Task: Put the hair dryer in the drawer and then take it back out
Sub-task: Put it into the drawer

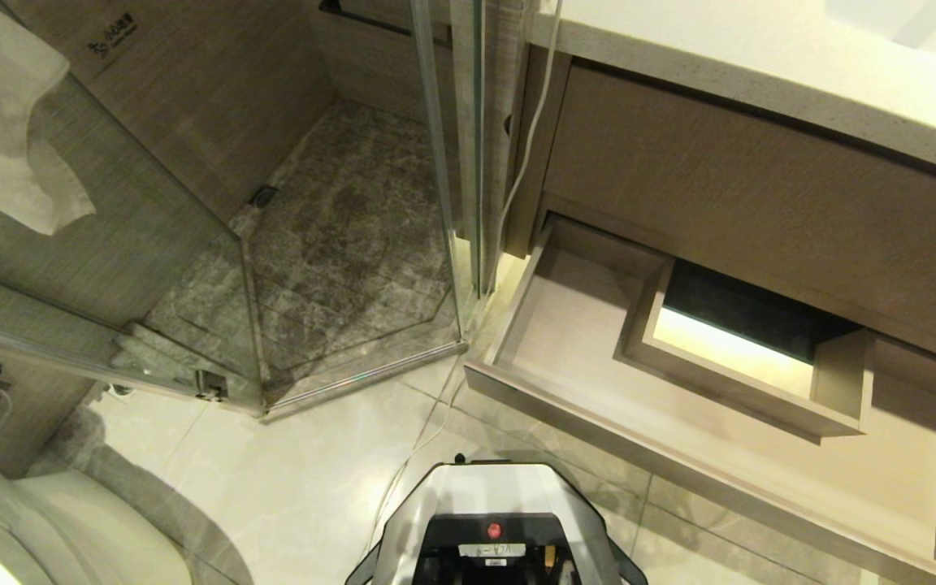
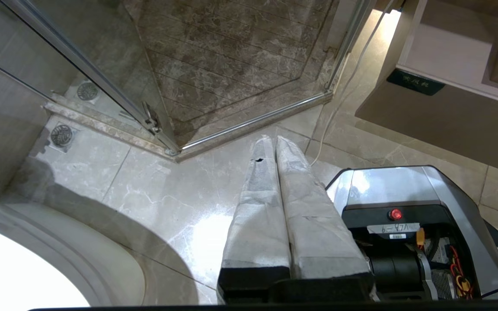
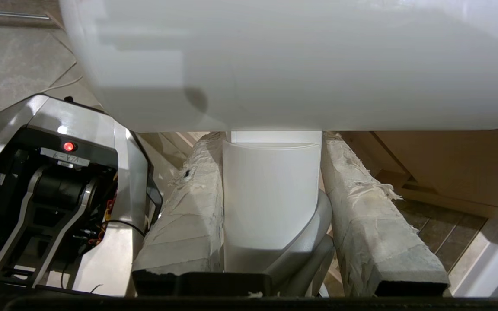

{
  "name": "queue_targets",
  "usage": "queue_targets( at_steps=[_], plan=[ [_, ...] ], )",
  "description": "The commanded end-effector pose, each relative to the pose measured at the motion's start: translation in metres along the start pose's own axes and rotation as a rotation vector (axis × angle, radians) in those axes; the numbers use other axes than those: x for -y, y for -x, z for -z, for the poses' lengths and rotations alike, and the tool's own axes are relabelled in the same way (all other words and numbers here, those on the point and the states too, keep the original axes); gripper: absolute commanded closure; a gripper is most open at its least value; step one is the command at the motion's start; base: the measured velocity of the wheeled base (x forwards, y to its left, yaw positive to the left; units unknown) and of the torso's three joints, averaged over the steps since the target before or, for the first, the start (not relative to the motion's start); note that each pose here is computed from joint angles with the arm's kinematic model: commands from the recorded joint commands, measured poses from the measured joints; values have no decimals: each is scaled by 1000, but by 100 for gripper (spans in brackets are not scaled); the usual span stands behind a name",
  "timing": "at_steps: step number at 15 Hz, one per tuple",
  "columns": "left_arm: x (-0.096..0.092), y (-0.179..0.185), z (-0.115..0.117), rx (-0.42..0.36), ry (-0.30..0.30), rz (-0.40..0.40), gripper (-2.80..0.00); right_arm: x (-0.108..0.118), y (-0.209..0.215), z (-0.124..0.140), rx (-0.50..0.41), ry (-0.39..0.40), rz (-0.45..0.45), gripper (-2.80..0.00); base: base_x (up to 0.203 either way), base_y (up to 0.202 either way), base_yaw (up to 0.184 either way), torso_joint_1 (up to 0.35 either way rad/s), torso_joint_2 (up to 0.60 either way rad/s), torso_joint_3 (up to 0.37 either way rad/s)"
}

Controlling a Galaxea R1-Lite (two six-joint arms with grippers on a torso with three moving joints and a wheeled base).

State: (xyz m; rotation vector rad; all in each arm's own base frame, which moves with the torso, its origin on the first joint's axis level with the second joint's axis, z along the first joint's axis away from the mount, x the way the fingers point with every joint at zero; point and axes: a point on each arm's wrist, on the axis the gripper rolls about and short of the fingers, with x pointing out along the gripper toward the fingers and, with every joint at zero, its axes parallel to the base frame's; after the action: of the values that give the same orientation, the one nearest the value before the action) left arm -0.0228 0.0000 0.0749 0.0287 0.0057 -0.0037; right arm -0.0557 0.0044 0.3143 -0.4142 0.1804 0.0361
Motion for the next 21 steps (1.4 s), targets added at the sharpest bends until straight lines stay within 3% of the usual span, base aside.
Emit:
queue_targets(
  at_steps=[1, 14, 21],
  plan=[
    [0, 0, 0, -2, 0, 0, 0, -1, 1, 1, -3, 2, -1, 0, 0, 0, 0, -222, 360, 151],
    [0, 0, 0, -2, 0, 0, 0, -1, -7, 3, 8, 4, 2, 0, 0, 0, 0, -307, 468, 159],
    [0, 0, 0, -1, 0, 0, 0, 2, -15, -2, 33, 5, 14, 0, 0, 0, 0, -49, 408, 354]
  ],
)
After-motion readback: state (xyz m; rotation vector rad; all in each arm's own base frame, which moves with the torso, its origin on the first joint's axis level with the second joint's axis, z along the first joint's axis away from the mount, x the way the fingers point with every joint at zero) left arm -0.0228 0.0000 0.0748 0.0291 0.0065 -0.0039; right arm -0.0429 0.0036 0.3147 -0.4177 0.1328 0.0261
